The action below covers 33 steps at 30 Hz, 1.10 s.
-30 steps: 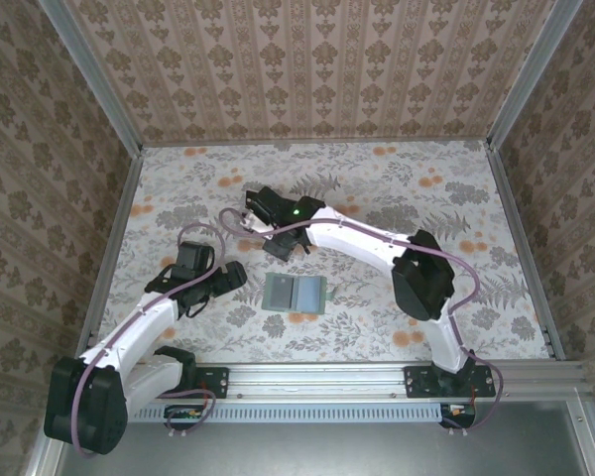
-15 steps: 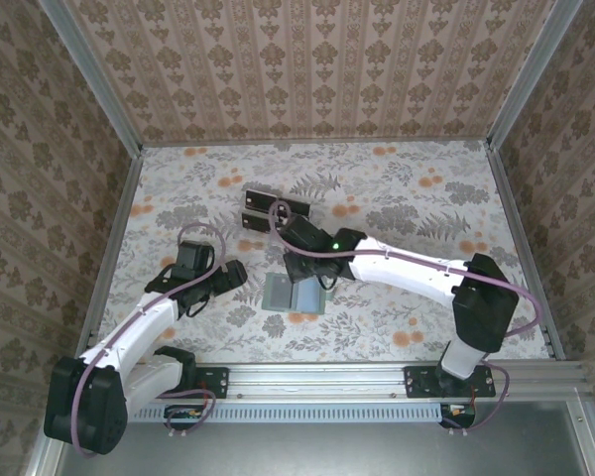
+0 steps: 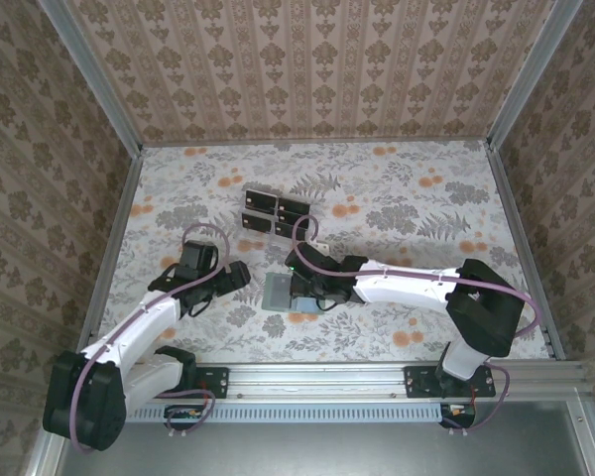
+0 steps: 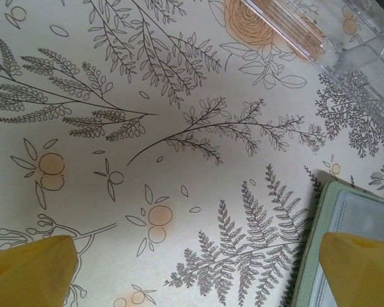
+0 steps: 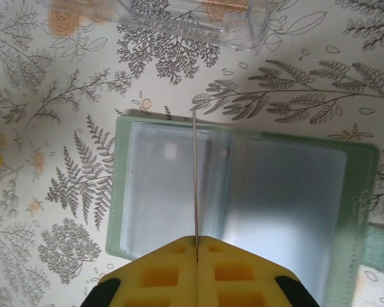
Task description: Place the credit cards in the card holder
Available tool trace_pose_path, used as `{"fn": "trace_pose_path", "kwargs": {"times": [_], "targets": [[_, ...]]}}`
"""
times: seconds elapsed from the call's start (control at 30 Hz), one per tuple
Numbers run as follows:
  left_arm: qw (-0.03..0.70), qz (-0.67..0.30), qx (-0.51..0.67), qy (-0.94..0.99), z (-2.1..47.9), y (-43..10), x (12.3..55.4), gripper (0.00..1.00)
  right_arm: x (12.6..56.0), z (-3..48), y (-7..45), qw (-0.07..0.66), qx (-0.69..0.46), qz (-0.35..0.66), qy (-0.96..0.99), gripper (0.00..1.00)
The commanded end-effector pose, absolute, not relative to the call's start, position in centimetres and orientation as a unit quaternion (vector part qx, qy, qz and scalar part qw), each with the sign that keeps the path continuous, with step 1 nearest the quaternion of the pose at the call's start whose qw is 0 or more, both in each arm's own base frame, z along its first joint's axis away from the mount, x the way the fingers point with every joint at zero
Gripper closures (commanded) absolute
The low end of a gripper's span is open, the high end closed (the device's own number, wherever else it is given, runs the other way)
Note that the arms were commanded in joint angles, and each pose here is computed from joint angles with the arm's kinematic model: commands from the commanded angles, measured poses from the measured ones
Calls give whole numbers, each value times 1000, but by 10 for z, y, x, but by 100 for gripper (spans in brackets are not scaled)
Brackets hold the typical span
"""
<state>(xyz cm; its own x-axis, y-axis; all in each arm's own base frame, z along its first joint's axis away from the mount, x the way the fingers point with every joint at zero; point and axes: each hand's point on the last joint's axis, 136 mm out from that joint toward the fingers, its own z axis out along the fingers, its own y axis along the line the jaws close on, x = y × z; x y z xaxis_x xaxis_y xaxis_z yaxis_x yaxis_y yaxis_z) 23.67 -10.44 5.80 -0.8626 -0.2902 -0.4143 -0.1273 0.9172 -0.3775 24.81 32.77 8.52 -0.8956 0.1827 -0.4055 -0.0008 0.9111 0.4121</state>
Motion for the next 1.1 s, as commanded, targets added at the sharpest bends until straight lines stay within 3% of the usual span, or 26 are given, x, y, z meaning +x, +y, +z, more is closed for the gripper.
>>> {"fn": "trace_pose_path", "kwargs": {"times": [0.0, 0.4, 1.07], "targets": [[240, -171, -111, 949, 57, -106, 237, 0, 245, 79, 328, 222, 75, 208, 950, 100], [239, -167, -109, 950, 56, -106, 233, 0, 225, 47, 302, 199, 72, 165, 963, 100], [255, -189, -80, 945, 74, -133, 225, 0, 219, 47, 257, 183, -23, 104, 977, 100]]}}
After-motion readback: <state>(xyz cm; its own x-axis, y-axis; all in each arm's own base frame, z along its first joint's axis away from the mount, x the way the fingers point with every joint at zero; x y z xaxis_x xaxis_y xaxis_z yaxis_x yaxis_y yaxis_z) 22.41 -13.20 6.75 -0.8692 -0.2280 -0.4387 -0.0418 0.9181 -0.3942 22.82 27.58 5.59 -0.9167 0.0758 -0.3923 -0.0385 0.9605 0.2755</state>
